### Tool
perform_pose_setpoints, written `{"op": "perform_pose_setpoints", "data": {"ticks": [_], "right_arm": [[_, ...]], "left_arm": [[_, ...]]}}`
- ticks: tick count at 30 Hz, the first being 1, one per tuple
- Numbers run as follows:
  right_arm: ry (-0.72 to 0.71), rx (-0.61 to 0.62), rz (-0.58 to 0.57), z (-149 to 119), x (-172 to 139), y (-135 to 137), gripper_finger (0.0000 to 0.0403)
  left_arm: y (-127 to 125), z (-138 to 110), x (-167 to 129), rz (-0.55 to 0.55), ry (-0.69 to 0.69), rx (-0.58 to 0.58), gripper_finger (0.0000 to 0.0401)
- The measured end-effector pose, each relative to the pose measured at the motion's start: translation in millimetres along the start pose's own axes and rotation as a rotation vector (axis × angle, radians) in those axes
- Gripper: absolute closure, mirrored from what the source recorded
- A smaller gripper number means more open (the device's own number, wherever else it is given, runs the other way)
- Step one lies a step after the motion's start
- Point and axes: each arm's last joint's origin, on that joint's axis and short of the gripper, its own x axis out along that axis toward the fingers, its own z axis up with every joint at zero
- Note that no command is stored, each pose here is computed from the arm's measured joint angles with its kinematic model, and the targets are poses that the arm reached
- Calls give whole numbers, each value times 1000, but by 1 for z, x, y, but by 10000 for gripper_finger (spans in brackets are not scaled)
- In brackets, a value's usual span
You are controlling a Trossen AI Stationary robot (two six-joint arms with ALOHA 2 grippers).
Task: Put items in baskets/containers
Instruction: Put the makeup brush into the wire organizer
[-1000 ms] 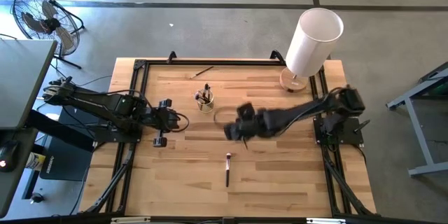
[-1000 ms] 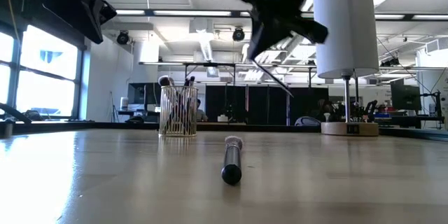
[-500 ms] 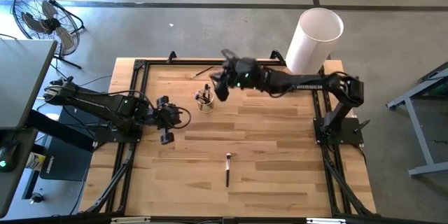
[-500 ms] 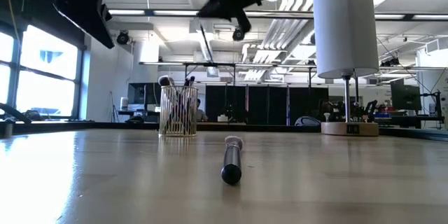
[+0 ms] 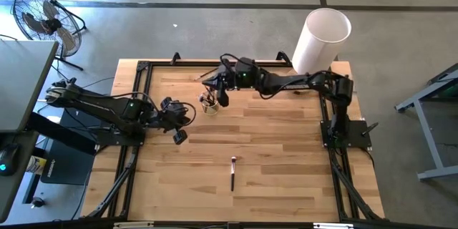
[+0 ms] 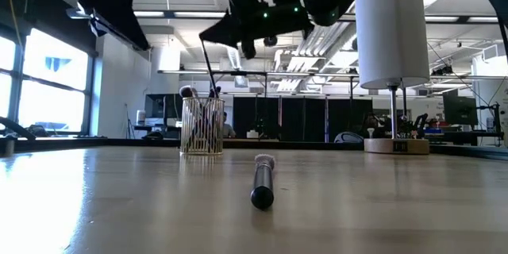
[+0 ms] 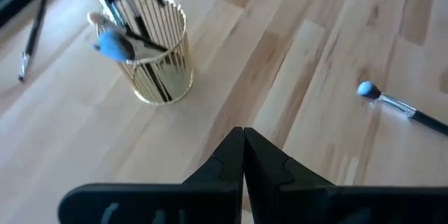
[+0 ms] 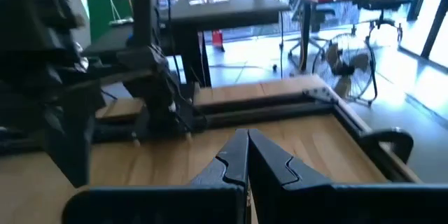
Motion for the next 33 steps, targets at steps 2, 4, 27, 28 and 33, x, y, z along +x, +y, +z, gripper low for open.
{"op": "perform_pose_setpoints", "data": {"ticks": [2,4,27,28,33], "right_arm": [[27,10,-9,-6,2,-2,403],[67,11,-14,-10,2,-2,403],[699,181,-369,-5,-69,72,391],[710,241,-391,-8,-70,81,394],[757,453,-477,-28,-69,130,400]], "left_arm": [[-1,-1,3,2,15,-21,401],[-3,-1,7,6,27,-34,401],[-9,-6,17,-49,126,119,401],[-9,-6,18,-51,124,138,401],[-9,-6,17,-58,124,222,401]]}}
